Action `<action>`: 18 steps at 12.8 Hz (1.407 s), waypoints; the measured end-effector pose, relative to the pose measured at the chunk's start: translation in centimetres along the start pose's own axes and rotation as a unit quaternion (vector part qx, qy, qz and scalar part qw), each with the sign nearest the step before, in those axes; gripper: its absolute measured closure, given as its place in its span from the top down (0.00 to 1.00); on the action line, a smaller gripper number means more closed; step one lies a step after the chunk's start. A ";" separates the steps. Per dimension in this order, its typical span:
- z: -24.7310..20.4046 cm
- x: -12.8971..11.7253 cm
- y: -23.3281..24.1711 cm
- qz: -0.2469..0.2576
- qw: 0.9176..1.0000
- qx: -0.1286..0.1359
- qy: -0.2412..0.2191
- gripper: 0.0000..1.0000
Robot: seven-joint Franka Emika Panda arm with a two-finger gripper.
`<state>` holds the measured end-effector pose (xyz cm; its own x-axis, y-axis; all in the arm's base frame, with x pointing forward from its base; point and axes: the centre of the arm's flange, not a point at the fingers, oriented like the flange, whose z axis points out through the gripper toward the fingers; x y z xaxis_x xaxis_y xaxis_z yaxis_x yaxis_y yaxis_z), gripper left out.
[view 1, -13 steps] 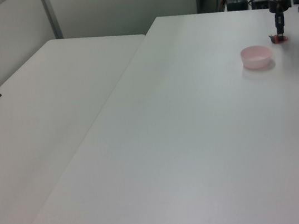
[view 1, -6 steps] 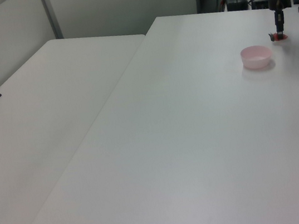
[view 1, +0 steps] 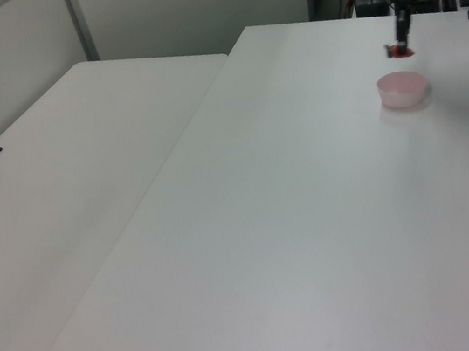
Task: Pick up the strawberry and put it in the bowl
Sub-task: 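Carry the held strawberry over the pink bowl and lower it, then open the gripper to drop the strawberry and raise away from the bowl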
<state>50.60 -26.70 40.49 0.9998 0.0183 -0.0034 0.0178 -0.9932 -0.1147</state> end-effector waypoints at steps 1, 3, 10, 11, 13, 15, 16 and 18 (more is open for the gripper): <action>0.6 1.3 -2.4 0.004 1.000 0.003 -0.004 0.37; 2.5 3.0 -5.7 0.011 1.000 0.008 -0.020 0.37; 6.2 2.4 -4.7 -0.004 0.996 -0.030 -0.088 0.37; 5.9 2.2 -4.5 -0.002 0.996 -0.030 -0.088 0.37; 5.0 1.8 -4.4 -0.005 0.995 -0.028 -0.091 0.37; 4.4 1.3 -4.0 -0.003 0.995 -0.025 -0.092 0.43; 4.2 1.2 -3.8 -0.001 0.996 -0.025 -0.091 0.57; 4.2 1.2 -3.8 0.002 0.996 -0.025 -0.091 0.84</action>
<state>51.68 -22.45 36.77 0.9825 0.0302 -0.1837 0.0186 -0.9977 -0.0647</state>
